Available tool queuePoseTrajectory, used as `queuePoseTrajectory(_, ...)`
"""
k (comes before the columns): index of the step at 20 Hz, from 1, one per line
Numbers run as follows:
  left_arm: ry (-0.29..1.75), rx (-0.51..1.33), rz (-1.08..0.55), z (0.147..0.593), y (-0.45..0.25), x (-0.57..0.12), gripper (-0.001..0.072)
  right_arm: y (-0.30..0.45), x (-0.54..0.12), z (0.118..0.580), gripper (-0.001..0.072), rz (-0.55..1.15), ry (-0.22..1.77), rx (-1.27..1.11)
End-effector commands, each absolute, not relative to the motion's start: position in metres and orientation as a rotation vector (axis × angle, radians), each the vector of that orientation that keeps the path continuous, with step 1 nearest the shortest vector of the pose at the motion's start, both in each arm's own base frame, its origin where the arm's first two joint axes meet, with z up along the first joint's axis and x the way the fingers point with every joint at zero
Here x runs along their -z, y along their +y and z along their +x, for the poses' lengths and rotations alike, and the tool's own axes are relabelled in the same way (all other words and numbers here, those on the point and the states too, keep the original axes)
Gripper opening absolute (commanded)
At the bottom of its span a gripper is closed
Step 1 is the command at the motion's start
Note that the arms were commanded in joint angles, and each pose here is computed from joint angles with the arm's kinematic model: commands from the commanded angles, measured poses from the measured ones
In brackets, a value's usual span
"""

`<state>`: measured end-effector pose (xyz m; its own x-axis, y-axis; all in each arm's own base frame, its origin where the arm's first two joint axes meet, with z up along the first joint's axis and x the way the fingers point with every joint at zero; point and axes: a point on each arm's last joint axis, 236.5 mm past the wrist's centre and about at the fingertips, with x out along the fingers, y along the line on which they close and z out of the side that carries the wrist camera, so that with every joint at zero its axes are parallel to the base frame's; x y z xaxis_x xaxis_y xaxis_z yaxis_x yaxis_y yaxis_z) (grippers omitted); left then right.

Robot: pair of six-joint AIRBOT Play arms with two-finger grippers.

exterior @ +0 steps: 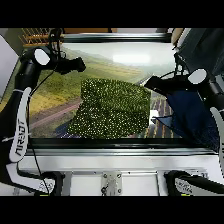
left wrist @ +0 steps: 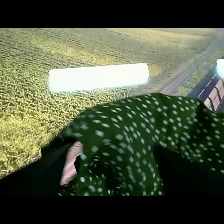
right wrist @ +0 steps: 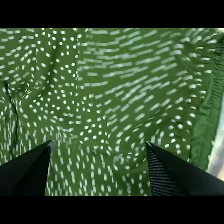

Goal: Fold the clothes and pants, and hang the long-sleeved shirts on hangers.

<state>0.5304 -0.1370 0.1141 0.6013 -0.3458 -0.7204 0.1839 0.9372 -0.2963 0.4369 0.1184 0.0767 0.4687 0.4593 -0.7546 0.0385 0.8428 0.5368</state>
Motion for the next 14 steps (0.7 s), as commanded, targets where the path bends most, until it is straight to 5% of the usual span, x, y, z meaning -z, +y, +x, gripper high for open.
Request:
queuePoseTrajectory(1,0.971,0.271,-0.247,0.556,-0.128,-0.081,0.0673,0.095,-0.084,0.499,0.0621,0.558,0.854,-0.199)
queuePoseTrajectory(6,1.085,0.105,-0.33,0.484,-0.03,-0.078,0.0673,0.049,-0.146,0.452,0.0621,0.395,0.787,-0.142)
queuePoseTrajectory(11,1.409,-0.048,-0.501,0.326,-0.006,0.05,0.0672,0.055,-0.148,0.393,0.0621,0.369,0.847,-0.164)
queuePoseTrajectory(14,1.432,-0.14,-0.794,0.264,-0.021,0.105,0.0673,0.059,-0.149,0.381,0.0622,0.384,0.842,-0.176)
